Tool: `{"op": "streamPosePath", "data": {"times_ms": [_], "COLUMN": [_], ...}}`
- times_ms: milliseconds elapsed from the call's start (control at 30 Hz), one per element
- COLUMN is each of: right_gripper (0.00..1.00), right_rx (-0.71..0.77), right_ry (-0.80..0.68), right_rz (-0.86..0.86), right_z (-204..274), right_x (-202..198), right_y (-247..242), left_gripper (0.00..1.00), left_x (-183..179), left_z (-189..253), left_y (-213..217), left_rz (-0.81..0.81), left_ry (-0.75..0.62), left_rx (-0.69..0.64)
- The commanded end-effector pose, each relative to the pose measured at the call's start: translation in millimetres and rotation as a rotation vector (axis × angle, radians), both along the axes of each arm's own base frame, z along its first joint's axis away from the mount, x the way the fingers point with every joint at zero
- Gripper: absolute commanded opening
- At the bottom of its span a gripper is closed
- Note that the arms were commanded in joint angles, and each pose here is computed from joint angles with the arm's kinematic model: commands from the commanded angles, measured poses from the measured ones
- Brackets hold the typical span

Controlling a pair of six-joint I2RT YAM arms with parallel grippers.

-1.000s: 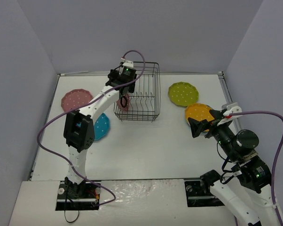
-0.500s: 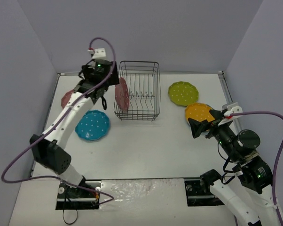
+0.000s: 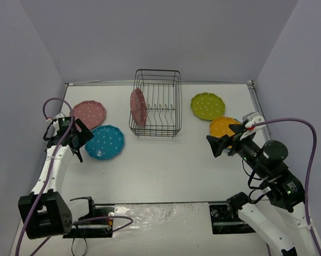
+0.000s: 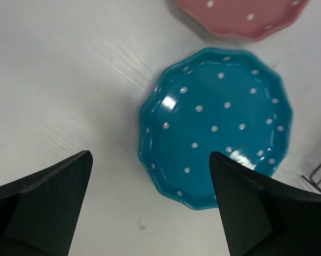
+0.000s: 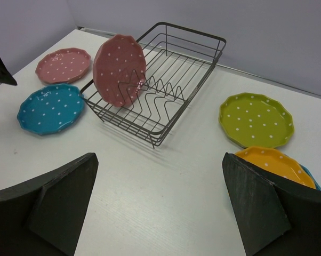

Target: Load the plates into the dish rack

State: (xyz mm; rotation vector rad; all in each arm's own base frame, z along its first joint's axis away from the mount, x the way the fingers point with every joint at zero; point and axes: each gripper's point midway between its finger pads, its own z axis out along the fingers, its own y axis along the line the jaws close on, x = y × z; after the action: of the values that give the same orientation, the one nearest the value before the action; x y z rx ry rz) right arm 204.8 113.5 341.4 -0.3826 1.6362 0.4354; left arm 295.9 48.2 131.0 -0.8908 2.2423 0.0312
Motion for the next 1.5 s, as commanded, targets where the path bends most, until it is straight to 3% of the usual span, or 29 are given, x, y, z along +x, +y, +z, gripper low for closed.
{"op": "streamPosePath", "data": {"times_ms": [0, 567, 767, 833, 900, 1100, 1267, 1467], "right_gripper": [1.00, 1.00, 1.00, 1.00, 1.00, 1.00, 1.00, 1.00], "right_rx": [0.039, 0.051, 0.059, 0.066, 0.084, 0.141, 0.190, 0.245], "right_ry": [-0.032, -0.016, 0.004, 0.022, 0.044, 0.157, 0.285, 0.428], "right_rz": [0.041, 0.073, 0.087, 0.110, 0.127, 0.189, 0.197, 0.165], "right_z": [16, 9, 6, 4, 2, -18, -50, -94], "right_x": [7, 2, 4, 7, 9, 17, 26, 27], "right_y": [12, 17, 21, 27, 33, 55, 68, 77], "left_gripper": [0.84, 0.56, 0.27, 0.11, 0.01, 0.00, 0.00, 0.00], "left_x": [8, 27, 15, 5, -4, -23, -62, -96], "left_z": [-2, -79, -93, -102, -109, -104, -99, -98], "left_y": [-2, 5, -7, -10, -15, -47, -82, -118], "left_rz": [0.034, 0.078, 0.080, 0.094, 0.095, 0.060, 0.036, 0.007], "left_ry": [-0.072, 0.013, 0.018, 0.037, 0.053, 0.055, 0.090, 0.071], "left_rx": [-0.091, -0.144, -0.205, -0.220, -0.238, -0.281, -0.282, -0.390]}}
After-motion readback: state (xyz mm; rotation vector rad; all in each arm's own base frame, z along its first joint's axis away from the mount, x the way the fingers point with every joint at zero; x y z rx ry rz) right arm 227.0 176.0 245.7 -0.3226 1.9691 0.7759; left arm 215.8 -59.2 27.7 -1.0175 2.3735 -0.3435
